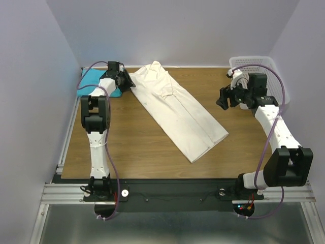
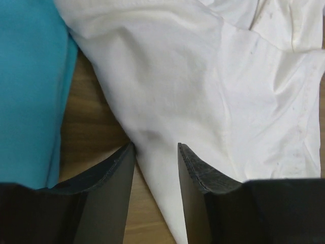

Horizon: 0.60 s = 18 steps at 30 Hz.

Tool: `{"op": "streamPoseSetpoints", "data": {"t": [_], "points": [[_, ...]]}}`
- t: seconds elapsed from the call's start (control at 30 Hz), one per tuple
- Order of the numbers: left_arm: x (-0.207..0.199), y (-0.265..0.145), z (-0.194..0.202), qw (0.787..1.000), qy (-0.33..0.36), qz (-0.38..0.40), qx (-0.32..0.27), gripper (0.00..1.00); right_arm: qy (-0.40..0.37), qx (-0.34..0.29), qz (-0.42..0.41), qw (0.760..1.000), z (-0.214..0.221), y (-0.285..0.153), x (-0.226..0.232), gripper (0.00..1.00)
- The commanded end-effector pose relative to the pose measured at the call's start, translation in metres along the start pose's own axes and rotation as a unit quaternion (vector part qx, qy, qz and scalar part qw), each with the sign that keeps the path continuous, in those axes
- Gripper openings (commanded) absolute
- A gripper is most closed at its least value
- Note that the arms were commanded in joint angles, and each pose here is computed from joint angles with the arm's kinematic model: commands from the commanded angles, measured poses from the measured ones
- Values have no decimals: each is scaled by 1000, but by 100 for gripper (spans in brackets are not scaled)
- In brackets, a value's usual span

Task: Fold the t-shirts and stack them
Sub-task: Fold the tshirt

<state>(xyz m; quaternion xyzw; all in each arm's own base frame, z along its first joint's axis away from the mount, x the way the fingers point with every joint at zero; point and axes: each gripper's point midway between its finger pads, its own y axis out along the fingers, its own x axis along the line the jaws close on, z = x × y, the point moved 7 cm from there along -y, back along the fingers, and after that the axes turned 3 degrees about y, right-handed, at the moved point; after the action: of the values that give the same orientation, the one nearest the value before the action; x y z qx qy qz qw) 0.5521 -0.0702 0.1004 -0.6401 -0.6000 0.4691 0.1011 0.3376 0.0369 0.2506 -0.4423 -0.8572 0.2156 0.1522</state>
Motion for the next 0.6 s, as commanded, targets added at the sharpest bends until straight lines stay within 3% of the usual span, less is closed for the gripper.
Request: {"op": "streamPoseSetpoints", "data": {"t": [0.0,0.17,0.3,0.57], "points": [[-51,-80,-38,993,61,77,-68,50,-50,3,5,999,6,2,-7,75],[-53,-149,-18,982,120,88,-117,55,-17,81,17,996,43,21,-19,76],[-47,-197,30,973,141,129,-130,61,45,141,0,989,81,44,-20,75],[-39,-237,139,966,116,215,-80,61,94,209,19,973,120,62,-31,73]]}}
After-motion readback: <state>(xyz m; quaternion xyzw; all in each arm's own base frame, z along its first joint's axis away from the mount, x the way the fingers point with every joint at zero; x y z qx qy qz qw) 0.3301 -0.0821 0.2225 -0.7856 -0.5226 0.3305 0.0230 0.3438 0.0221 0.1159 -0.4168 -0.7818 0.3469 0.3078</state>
